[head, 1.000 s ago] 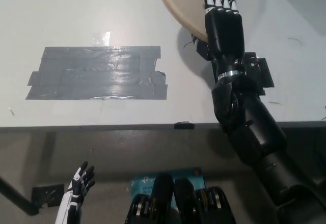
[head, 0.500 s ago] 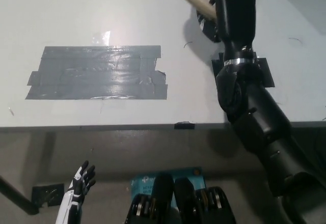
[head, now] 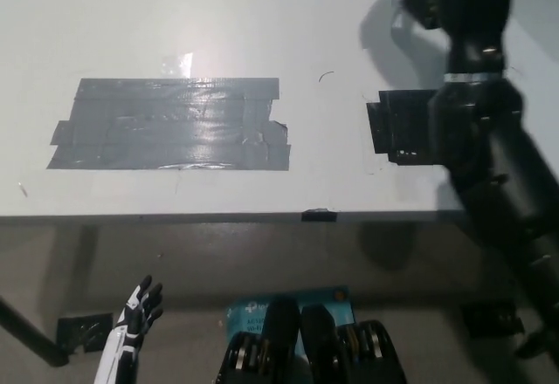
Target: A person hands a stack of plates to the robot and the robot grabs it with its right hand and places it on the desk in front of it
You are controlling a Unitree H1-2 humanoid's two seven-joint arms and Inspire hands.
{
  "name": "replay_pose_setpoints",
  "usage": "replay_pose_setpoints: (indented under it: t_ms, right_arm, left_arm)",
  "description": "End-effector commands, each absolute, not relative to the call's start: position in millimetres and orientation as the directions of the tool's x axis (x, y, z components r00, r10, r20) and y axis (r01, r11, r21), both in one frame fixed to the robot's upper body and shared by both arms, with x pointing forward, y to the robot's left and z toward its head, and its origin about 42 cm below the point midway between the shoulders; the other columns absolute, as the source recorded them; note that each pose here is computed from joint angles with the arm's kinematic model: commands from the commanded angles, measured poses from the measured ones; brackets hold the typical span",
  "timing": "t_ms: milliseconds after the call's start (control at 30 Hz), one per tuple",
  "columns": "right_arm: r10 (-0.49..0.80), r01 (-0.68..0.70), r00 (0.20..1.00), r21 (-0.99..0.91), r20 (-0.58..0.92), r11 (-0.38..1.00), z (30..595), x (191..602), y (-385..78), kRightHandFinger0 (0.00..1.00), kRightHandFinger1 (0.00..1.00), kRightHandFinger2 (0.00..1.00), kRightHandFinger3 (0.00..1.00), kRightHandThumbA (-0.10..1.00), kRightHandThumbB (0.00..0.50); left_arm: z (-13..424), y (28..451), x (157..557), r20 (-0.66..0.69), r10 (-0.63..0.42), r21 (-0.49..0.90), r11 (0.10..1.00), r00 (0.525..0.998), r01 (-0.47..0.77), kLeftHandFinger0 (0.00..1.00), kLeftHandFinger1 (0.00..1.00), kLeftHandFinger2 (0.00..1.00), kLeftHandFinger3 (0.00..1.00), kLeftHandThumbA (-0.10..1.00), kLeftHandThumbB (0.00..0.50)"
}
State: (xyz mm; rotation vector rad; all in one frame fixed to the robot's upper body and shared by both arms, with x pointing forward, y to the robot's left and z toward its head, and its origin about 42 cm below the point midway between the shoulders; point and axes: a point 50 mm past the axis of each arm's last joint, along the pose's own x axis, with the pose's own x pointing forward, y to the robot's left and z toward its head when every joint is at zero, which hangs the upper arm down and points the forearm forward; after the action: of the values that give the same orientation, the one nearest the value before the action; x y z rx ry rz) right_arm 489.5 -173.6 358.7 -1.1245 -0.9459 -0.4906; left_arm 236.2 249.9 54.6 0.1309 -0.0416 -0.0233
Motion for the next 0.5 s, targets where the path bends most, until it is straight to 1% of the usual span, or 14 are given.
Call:
replay_pose_setpoints:
  t_ms: [0,33,67,100,133,167,233,267,300,333,400,467]
  right_arm:
    - [0.228,0.773,0.505,-0.553,0.833,0.309,369,486,-197,0.00,0.00,0.15,0.05,0.79,0.002]
    - [0.239,0.770,0.509,-0.562,0.827,0.302,365,487,-202,0.00,0.00,0.11,0.04,0.79,0.000]
    - [0.243,0.769,0.511,-0.564,0.825,0.300,364,487,-203,0.00,0.00,0.09,0.02,0.79,0.000]
    - [0.263,0.767,0.523,-0.583,0.810,0.270,353,489,-211,0.00,0.00,0.09,0.02,0.77,0.012]
    - [0.281,0.753,0.545,-0.608,0.790,0.252,340,490,-219,0.00,0.00,0.11,0.04,0.70,0.017]
    - [0.291,0.743,0.559,-0.625,0.776,0.238,334,491,-223,0.00,0.00,0.12,0.06,0.69,0.001]
    - [0.327,0.712,0.616,-0.684,0.717,0.159,311,492,-232,0.00,0.00,0.15,0.08,0.70,0.000]
    - [0.339,0.697,0.639,-0.706,0.691,0.125,298,493,-236,0.00,0.00,0.15,0.07,0.71,0.013]
    - [0.342,0.686,0.651,-0.718,0.677,0.114,290,493,-238,0.00,0.00,0.17,0.07,0.70,0.011]
    - [0.350,0.682,0.654,-0.723,0.671,0.113,279,494,-240,0.00,0.00,0.16,0.06,0.67,0.036]
    - [0.372,0.657,0.672,-0.747,0.641,0.101,262,494,-243,0.00,0.00,0.15,0.05,0.66,0.036]
    - [0.400,0.608,0.715,-0.792,0.574,0.051,229,491,-246,0.00,0.00,0.07,0.06,0.63,0.029]
  left_arm:
    - [63,251,237,0.079,-0.058,0.157,0.987,0.995,0.045,1.00,1.00,1.00,1.00,1.00,0.205]
    - [63,251,237,0.078,-0.059,0.158,0.986,0.995,0.046,1.00,1.00,1.00,1.00,1.00,0.207]
    - [63,251,237,0.078,-0.059,0.158,0.986,0.995,0.046,1.00,1.00,1.00,1.00,1.00,0.207]
    - [63,251,236,0.072,-0.059,0.157,0.986,0.996,0.047,1.00,1.00,1.00,1.00,1.00,0.214]
    - [63,251,236,0.068,-0.058,0.157,0.986,0.996,0.047,1.00,1.00,1.00,1.00,1.00,0.216]
    - [63,251,236,0.067,-0.060,0.157,0.986,0.996,0.049,1.00,1.00,1.00,1.00,1.00,0.215]
    - [63,251,237,0.071,-0.066,0.160,0.986,0.995,0.054,1.00,1.00,1.00,1.00,1.00,0.210]
    - [62,251,237,0.073,-0.068,0.162,0.985,0.995,0.056,1.00,1.00,1.00,1.00,1.00,0.207]
    - [62,251,238,0.075,-0.068,0.163,0.985,0.995,0.055,1.00,1.00,1.00,1.00,1.00,0.206]
    - [62,251,238,0.078,-0.069,0.164,0.985,0.995,0.056,1.00,1.00,1.00,1.00,1.00,0.202]
    - [62,251,238,0.075,-0.073,0.163,0.985,0.994,0.060,1.00,1.00,1.00,1.00,1.00,0.208]
    - [60,250,237,0.071,-0.078,0.161,0.985,0.994,0.066,1.00,1.00,1.00,1.00,1.00,0.212]
